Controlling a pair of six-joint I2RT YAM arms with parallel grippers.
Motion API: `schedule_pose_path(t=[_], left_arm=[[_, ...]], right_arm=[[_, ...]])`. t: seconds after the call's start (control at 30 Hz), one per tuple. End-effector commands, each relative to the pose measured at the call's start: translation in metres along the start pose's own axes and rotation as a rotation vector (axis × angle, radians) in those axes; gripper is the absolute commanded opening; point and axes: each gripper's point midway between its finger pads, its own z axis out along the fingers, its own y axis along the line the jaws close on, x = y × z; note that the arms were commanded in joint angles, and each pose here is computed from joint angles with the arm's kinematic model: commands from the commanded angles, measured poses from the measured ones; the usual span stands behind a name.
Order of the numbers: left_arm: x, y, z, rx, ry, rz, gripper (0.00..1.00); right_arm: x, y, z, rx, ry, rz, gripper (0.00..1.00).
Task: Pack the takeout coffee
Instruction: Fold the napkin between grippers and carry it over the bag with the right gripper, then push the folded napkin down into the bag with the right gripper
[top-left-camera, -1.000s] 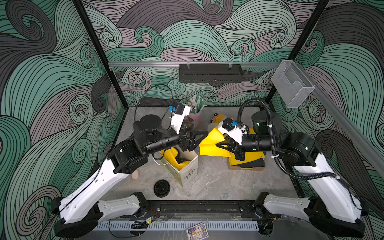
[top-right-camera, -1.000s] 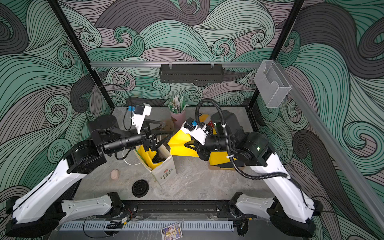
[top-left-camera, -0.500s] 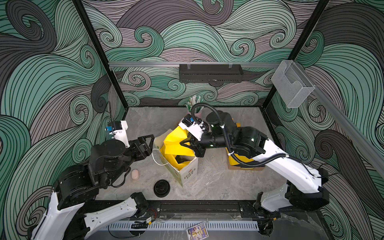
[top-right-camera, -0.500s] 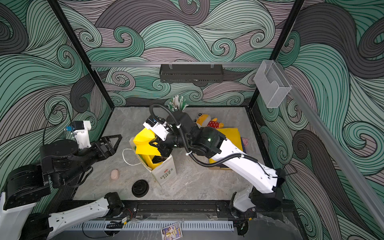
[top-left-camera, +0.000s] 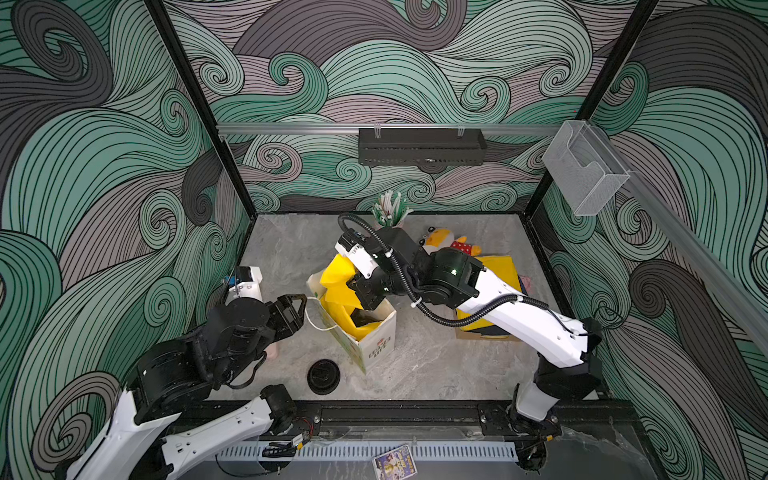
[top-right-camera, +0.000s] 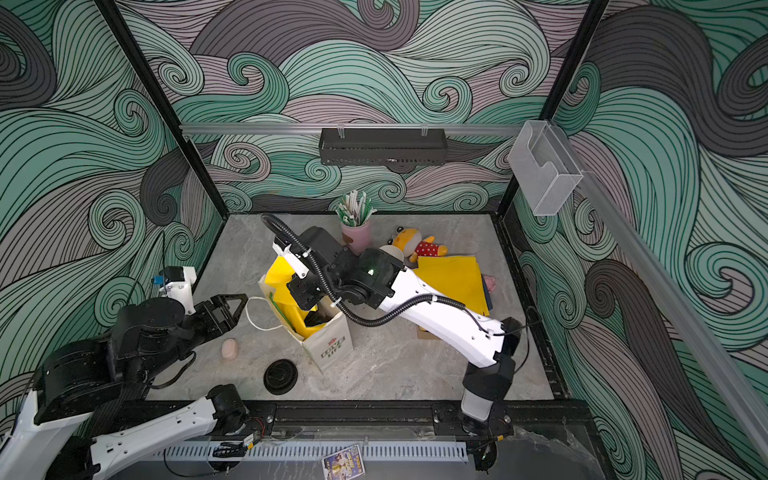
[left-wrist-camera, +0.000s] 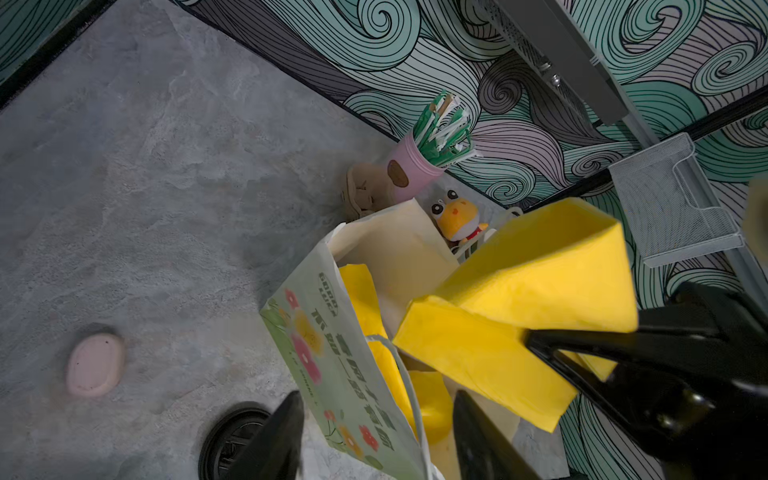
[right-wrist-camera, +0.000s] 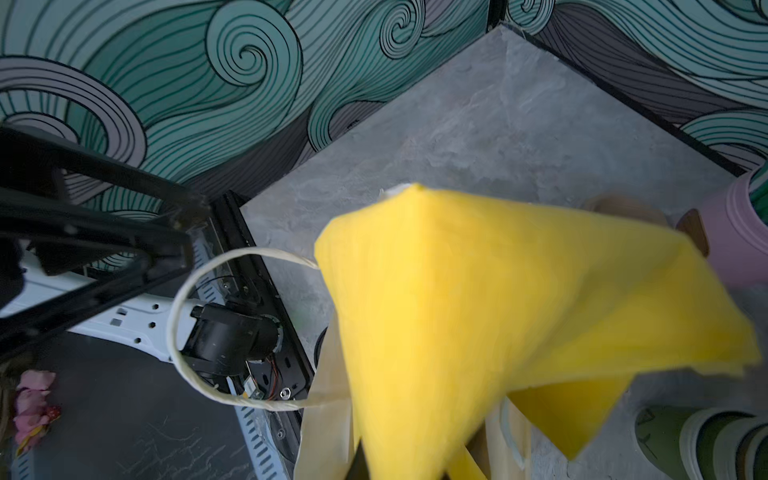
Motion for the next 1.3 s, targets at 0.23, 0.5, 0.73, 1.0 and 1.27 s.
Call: schedule_pose_path(t=[0.23,0.5,0.73,1.0,1.27], left_arm=[[0.002,0.001,0.003,-0.009,0.007,0.024,0.48],[0.002,-0.002,0.004,-0.005,0.012,0.034,0.48],[0.001,-0.004,0.005,0.000,0.006,0.037,0.48],[-0.001,-0.003,0.004,-0.003,-0.011,0.018,0.48],[-0.003,0.000,0.004,-0.013,-0.017,0.010,0.48]], right_arm=[[0.044,-0.006,0.017,0.055,0.224,0.015,0.00],[0.033,-0.009,0.007,0.081,0.202,0.010,0.00],[-0.023,0.009,-0.050,0.022,-0.063,-0.124,0.00],[-0.005,0.023,-0.024,-0.076,-0.007,-0.090,0.00],[0.034,0.002,0.016,0.011,0.158,0.014,0.00]])
